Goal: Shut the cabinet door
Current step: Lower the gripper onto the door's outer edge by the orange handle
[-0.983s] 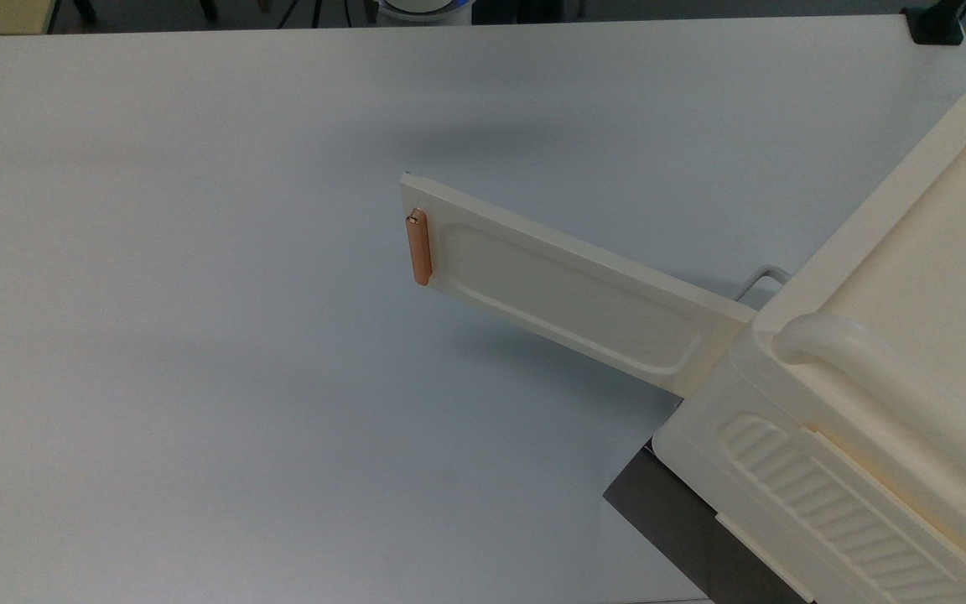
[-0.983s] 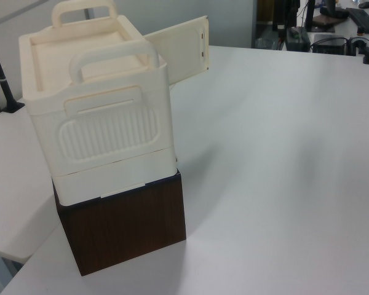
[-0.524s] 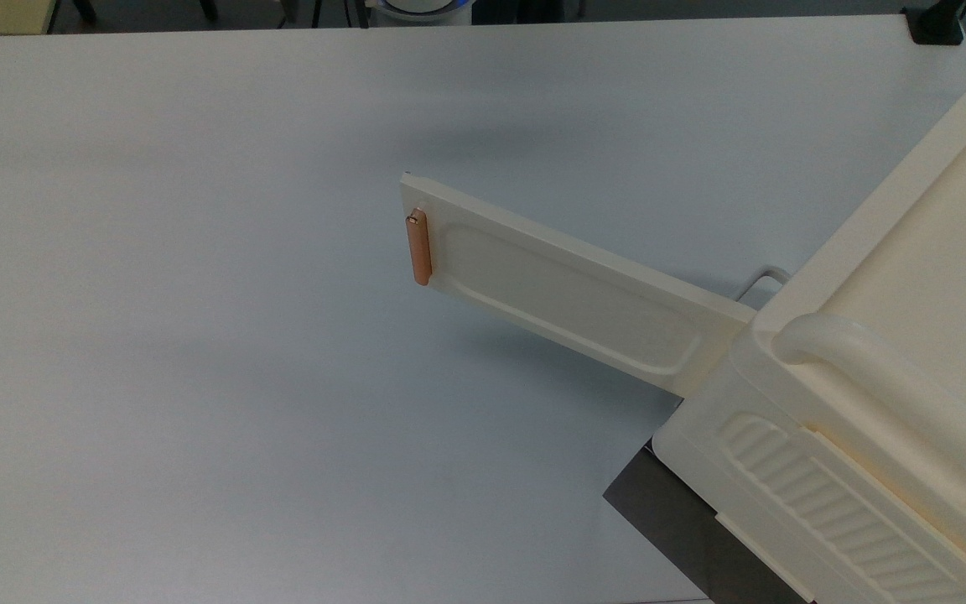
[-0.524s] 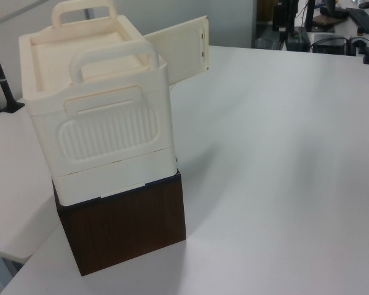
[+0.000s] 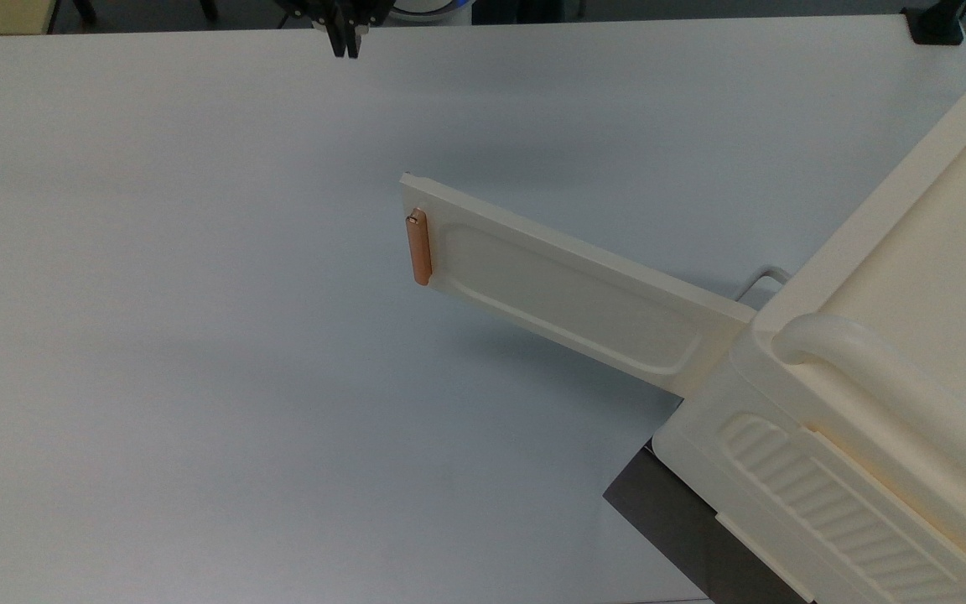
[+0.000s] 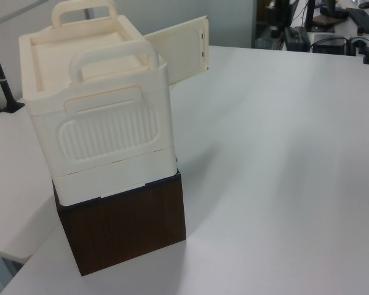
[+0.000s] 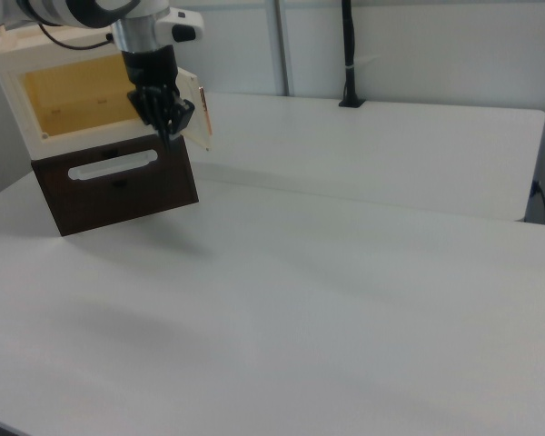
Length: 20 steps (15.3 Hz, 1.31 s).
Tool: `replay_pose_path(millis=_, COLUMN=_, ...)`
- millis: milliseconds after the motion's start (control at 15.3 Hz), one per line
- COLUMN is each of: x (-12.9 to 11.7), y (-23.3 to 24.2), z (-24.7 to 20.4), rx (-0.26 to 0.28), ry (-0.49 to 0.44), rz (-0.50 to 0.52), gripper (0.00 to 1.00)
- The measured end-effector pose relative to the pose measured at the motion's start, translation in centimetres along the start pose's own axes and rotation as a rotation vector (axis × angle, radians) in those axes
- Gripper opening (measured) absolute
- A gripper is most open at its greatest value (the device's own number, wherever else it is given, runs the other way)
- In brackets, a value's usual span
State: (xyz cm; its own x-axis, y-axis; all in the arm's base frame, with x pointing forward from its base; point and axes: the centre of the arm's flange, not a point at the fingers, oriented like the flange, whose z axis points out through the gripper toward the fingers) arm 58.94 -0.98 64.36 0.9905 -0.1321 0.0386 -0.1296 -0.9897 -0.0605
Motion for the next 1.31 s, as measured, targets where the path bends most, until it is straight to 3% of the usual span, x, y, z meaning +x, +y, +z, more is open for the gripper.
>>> replay_pose_path(millis=66, x=0.6, y=-0.2, z=-0.2, rx=0.013, ry=0.045, rz=0.043, gripper=0.05)
replay_pose_path(millis=262, x=2.4, y=-1.4, z=-0.2, rx=0.047, ry=0.166, rz=0.145, gripper=0.03)
replay_pose_path(millis=459, x=4.4, y=-2.4, z=-1.0, rx=0.137, ry=0.316, rz=0.305, gripper=0.03)
replay_pose_path(millis=786, x=6.9, y=-2.6, z=-1.5, rx=0.261, ry=0.490, rz=0.568, gripper=0.03)
replay_pose_path(millis=1048, x=8.6, y=-2.7, z=-0.7, rx=0.346, ry=0.566, rz=0.719, gripper=0.03)
replay_pose_path(millis=1311, x=9.2, y=-3.1, z=0.2, rx=0.368, ry=0.569, rz=0.760, gripper=0.03)
